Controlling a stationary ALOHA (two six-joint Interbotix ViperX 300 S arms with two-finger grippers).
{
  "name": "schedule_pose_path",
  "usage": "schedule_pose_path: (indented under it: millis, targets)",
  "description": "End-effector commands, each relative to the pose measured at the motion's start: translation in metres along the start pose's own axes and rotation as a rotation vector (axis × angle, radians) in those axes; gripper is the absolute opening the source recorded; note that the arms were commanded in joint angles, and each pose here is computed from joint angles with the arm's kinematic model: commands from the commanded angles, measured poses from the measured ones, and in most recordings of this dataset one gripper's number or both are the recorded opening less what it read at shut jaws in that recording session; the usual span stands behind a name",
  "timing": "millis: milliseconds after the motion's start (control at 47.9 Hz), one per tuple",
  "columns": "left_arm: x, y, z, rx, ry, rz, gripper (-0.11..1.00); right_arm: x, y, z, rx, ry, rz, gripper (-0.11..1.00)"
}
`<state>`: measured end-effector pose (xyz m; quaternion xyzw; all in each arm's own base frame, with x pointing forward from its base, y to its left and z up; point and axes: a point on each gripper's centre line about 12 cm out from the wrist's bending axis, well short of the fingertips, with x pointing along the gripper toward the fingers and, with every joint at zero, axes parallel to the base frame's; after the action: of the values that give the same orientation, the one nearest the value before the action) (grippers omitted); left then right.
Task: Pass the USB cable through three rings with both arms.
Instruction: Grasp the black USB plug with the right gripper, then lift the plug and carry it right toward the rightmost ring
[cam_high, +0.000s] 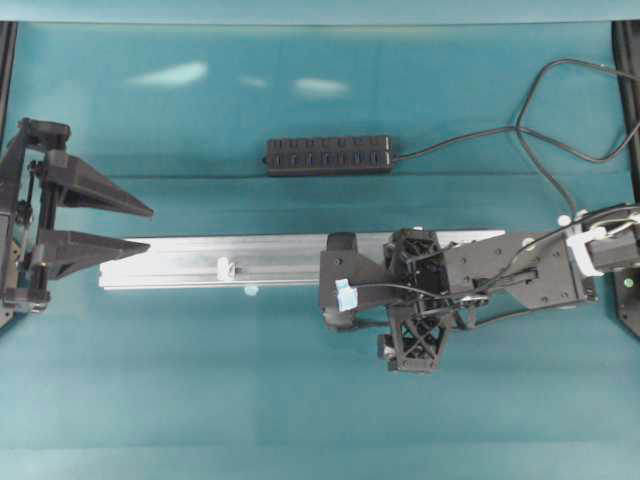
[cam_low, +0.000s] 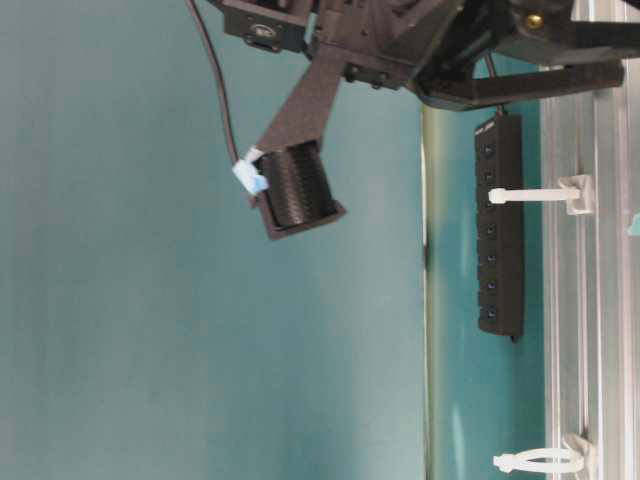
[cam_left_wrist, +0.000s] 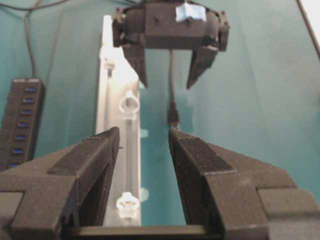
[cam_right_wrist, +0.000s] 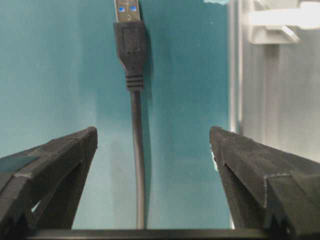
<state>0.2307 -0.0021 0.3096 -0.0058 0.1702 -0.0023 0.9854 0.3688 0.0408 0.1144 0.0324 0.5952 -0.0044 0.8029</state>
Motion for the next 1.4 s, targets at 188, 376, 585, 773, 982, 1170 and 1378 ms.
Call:
schedule_pose_path:
  millis: [188, 376, 585, 773, 982, 1170, 1378]
  targets:
    - [-0.002, 0.003, 0.007, -0.002, -0.031, 0.014, 0.52, 0.008, 0.008, 0.003, -0.013, -0.001, 0.005, 0.61]
    - [-0.002, 0.003, 0.009, -0.002, -0.045, 0.014, 0.52, 0.008, 0.009, 0.011, -0.019, -0.016, 0.007, 0.60]
    - [-0.003, 0.003, 0.009, -0.001, -0.048, 0.012, 0.52, 0.012, 0.009, 0.015, -0.023, -0.009, 0.004, 0.46]
    - [-0.003, 0.003, 0.009, -0.001, -0.048, 0.012, 0.52, 0.016, 0.009, 0.012, -0.024, 0.015, 0.000, 0.43]
    - [-0.003, 0.003, 0.009, -0.001, -0.048, 0.012, 0.52, 0.020, 0.008, 0.009, -0.026, 0.039, -0.006, 0.43]
    - [-0.003, 0.003, 0.009, -0.002, -0.048, 0.014, 0.52, 0.023, 0.008, 0.008, -0.027, 0.047, -0.006, 0.42]
    - [-0.003, 0.003, 0.009, -0.002, -0.051, 0.014, 0.52, 0.025, 0.008, 0.005, -0.031, 0.065, -0.009, 0.41]
